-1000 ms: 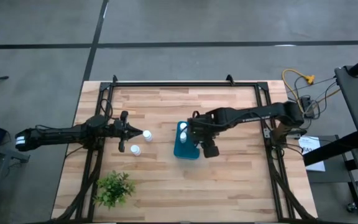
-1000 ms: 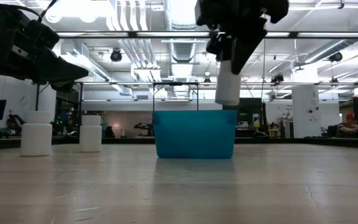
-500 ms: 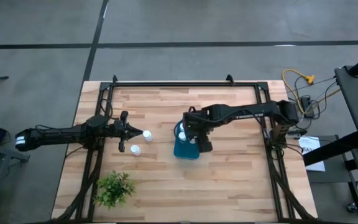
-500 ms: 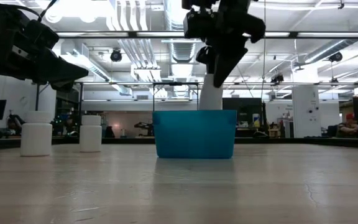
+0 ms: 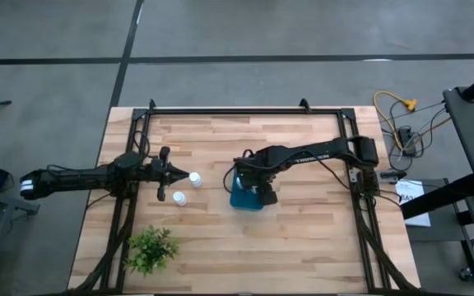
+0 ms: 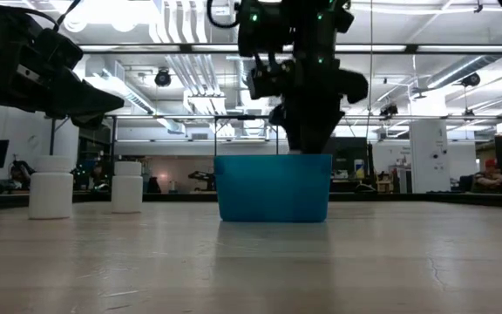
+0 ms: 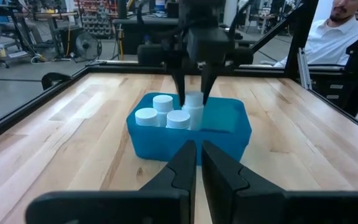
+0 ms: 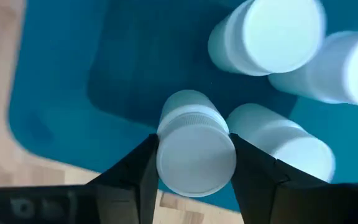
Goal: Pick and place pill bottles into a basket
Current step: Put the medicine bottle into the blue bin
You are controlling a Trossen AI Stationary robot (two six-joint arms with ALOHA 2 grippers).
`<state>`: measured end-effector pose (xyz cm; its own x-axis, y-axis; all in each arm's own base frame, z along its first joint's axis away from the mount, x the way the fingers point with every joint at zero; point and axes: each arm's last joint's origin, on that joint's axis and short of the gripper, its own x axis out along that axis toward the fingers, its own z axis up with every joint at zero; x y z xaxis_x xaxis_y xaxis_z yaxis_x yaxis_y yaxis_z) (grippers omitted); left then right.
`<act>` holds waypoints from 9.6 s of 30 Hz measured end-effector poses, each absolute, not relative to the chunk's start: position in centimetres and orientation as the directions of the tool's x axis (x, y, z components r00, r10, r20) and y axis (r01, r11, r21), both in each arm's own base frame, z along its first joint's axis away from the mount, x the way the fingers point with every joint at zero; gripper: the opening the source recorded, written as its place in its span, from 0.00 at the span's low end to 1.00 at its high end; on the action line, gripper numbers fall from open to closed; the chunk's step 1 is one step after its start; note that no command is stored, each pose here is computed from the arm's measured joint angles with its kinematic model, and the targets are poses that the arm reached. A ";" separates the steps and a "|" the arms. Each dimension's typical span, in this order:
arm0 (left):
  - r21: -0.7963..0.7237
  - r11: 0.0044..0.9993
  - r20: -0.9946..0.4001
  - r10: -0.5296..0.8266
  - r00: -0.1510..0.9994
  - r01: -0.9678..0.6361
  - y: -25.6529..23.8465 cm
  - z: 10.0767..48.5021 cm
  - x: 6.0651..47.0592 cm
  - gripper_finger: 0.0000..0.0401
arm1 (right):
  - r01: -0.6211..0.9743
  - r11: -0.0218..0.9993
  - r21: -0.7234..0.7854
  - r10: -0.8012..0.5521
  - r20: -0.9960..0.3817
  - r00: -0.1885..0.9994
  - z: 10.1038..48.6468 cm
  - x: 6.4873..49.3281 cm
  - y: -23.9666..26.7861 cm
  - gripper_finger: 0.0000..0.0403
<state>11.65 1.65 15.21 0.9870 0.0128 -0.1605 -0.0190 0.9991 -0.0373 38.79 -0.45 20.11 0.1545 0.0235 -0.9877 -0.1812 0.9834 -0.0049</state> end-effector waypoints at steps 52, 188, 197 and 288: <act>-0.036 0.999 -0.160 0.024 0.987 -0.030 1.7 15.2 11.6 0.02 | -0.159 0.987 -0.036 -0.008 -0.986 0.167 20.1 38.8 -1.3 0.46; 0.104 0.994 -0.235 0.003 0.972 0.022 2.3 31.0 15.1 0.02 | -0.061 0.996 -0.069 0.074 0.216 0.973 18.9 12.0 -0.1 0.09; 0.100 0.994 -0.355 -0.005 0.935 0.043 2.2 32.9 14.8 0.12 | -0.061 0.996 -0.068 0.073 0.202 0.977 18.8 12.0 -0.1 0.09; 0.021 0.987 -0.993 0.039 0.108 -0.160 -3.8 22.8 19.1 0.67 | -0.061 0.996 -0.063 0.072 0.191 0.979 18.7 12.0 -0.1 0.09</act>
<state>19.08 -3.79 22.77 0.1079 0.0389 -0.9934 -0.1597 0.9869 0.0213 12.04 -0.08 18.72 0.9790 0.0718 0.1910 -0.0607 0.9961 -0.0633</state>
